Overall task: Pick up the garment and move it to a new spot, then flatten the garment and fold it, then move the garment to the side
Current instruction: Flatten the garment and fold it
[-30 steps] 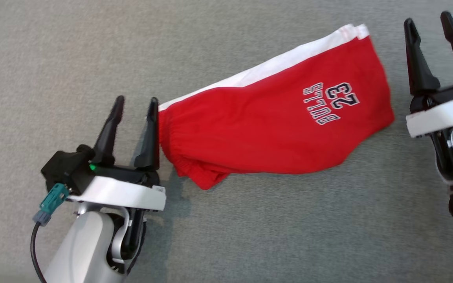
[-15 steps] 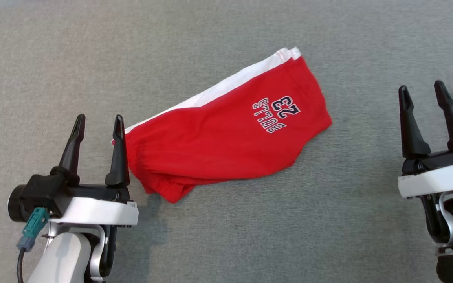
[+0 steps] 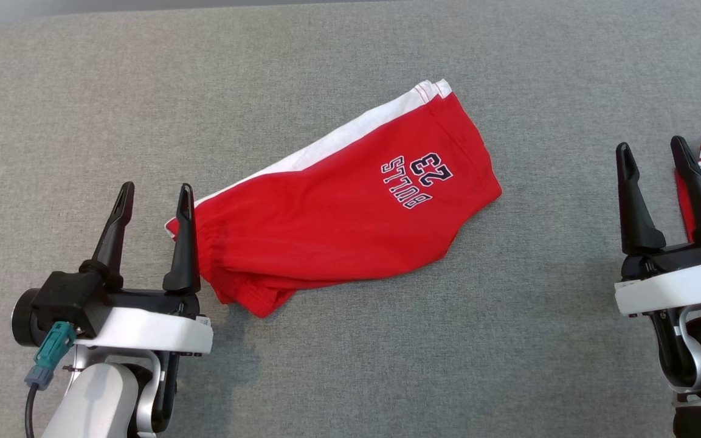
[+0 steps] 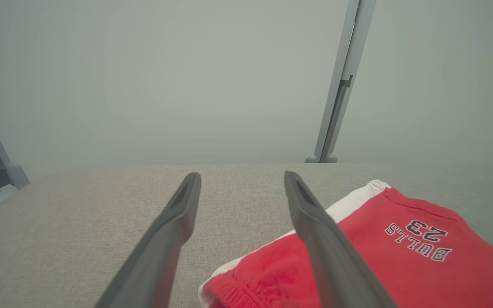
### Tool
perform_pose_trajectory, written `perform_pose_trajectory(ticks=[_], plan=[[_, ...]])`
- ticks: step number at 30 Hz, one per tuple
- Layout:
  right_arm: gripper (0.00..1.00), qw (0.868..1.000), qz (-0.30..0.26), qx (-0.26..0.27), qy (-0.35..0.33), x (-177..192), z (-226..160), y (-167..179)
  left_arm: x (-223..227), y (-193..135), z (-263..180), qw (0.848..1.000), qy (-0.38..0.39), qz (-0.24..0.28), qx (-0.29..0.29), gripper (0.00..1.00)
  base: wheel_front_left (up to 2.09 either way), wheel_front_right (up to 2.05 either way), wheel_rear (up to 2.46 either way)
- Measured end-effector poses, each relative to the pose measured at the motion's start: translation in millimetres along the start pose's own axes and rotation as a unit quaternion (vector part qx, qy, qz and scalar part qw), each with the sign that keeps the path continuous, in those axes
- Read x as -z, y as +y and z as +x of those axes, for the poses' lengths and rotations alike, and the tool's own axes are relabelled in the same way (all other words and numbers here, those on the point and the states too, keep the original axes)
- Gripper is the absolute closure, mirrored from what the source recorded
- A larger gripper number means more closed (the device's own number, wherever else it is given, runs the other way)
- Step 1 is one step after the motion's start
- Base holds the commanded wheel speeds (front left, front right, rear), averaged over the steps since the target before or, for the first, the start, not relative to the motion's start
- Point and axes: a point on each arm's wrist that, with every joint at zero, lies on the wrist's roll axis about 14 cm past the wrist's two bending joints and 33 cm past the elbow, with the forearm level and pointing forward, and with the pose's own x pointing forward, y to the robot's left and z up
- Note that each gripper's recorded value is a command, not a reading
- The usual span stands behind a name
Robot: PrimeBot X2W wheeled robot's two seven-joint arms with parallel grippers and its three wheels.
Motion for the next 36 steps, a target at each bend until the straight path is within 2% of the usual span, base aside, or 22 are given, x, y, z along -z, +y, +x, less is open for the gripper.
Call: perform_pose_trajectory(ticks=[6,11,14,19,24,28,29,30,31,32,36], plan=[[0.0,1.0,-0.006,0.004,0.003,0,7,-7,-1,2,-2,1.0,-0.001,0.001,-0.003,0.0,0.0,0.0,0.0],[0.0,0.999,-0.037,0.007,0.006,-3,38,-23,-1,2,3,1.0,-0.004,-0.003,-0.003,0.0,0.0,0.0,0.0],[0.0,0.999,-0.035,-0.02,0.034,17,58,-8,3,5,4,1.0,0.0,-0.002,-0.005,0.0,0.0,0.0,0.0],[0.0,0.992,-0.015,-0.077,0.103,71,77,32,15,12,7,1.0,0.014,-0.007,-0.016,0.0,0.0,0.0,0.0],[0.0,0.975,0.0,-0.128,0.184,130,71,68,27,24,8,0.999,0.027,-0.002,-0.033,0.0,0.0,0.0,0.0],[0.0,0.967,0.002,-0.142,0.213,150,70,76,33,29,7,0.999,0.034,0.0,-0.041,0.0,0.0,0.0,0.0],[0.31,0.966,0.005,-0.146,0.216,151,70,78,33,29,7,0.999,0.033,0.001,-0.041,0.0,0.0,0.0,0.0],[0.31,0.964,0.005,-0.147,0.221,153,69,79,33,29,8,0.999,0.032,0.001,-0.041,0.0,0.0,0.0,0.0],[0.73,0.964,0.009,-0.147,0.222,153,69,79,33,30,9,0.999,0.031,0.002,-0.041,0.0,0.0,0.0,0.0],[1.0,0.964,0.014,-0.146,0.224,153,68,79,32,29,9,0.999,0.03,0.002,-0.041,0.0,0.0,0.0,0.0],[1.0,0.966,0.031,-0.138,0.215,146,63,77,30,24,13,0.999,0.025,0.003,-0.032,0.0,0.0,0.0,0.0]])
